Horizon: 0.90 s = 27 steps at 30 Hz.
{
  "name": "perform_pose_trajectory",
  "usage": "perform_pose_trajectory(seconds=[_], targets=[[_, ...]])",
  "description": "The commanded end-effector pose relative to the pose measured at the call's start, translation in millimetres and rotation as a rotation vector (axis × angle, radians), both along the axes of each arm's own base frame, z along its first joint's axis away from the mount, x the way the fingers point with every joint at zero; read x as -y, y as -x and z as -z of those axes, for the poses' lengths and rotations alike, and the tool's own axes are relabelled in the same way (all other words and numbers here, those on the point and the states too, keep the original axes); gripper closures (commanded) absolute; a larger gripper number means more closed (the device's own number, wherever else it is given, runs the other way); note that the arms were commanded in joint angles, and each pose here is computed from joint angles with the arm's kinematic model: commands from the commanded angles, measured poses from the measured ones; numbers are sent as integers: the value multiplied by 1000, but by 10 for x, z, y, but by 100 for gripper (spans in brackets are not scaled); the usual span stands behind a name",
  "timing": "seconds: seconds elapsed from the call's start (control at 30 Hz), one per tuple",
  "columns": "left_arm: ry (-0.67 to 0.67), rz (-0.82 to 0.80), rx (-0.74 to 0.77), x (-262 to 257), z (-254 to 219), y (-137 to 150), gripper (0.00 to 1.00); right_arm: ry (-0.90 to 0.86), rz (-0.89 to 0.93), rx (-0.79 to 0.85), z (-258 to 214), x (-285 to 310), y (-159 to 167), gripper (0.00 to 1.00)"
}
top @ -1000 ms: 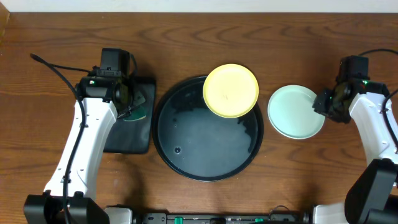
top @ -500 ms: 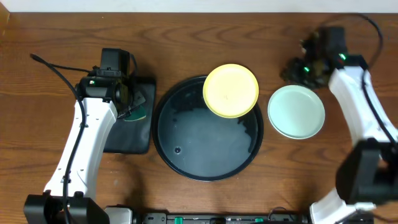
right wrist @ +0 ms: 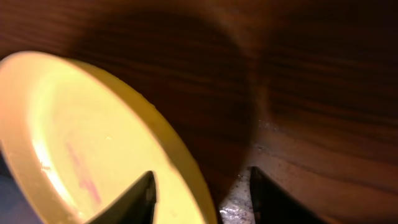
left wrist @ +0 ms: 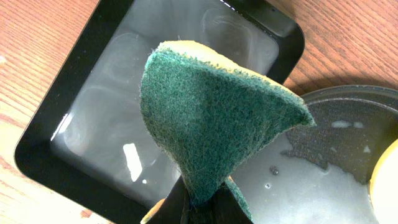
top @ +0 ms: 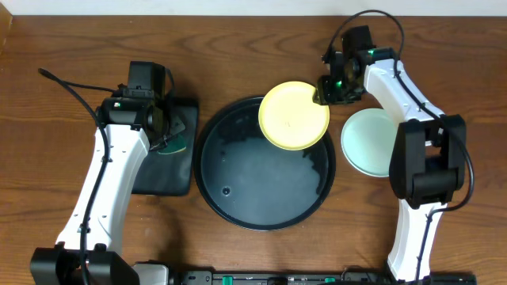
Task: Clean dirty plates on tray and stack at the side
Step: 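Move right gripper to the yellow plate rim and pinch it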
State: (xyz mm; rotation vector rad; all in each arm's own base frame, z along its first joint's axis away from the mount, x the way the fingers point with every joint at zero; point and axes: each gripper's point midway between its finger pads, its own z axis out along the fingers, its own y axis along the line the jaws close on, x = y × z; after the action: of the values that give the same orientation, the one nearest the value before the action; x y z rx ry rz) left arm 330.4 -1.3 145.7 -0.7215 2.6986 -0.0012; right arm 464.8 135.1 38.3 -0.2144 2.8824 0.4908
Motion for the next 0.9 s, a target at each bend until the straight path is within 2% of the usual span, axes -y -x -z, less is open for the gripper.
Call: perform_pose_trajectory(seconds=[0.0,0.07,0.13,0.4,0.7,0.87], targets=[[-13,-3,7,-35,-23,-40,93,-11,-23,9,-7,-57,-36,72],[-13,-3,7,-35,-24,-41,92,-11,-23,5,-5,-56,-27,88],[-13,-3,7,-35,-24,-41,93,-11,-23,5,-7,-57,-26,99],[-13,-3,7,-35,-24,-41,92,-44,-43,-30,-120,-198,100,99],[-13,-3,7,-35,-24,-40,92,-79,-53,21,-845,-436,361,99],[-13,-2,7,-32,-24,-41,93,20,-13,-69,-730,-541,629,99]])
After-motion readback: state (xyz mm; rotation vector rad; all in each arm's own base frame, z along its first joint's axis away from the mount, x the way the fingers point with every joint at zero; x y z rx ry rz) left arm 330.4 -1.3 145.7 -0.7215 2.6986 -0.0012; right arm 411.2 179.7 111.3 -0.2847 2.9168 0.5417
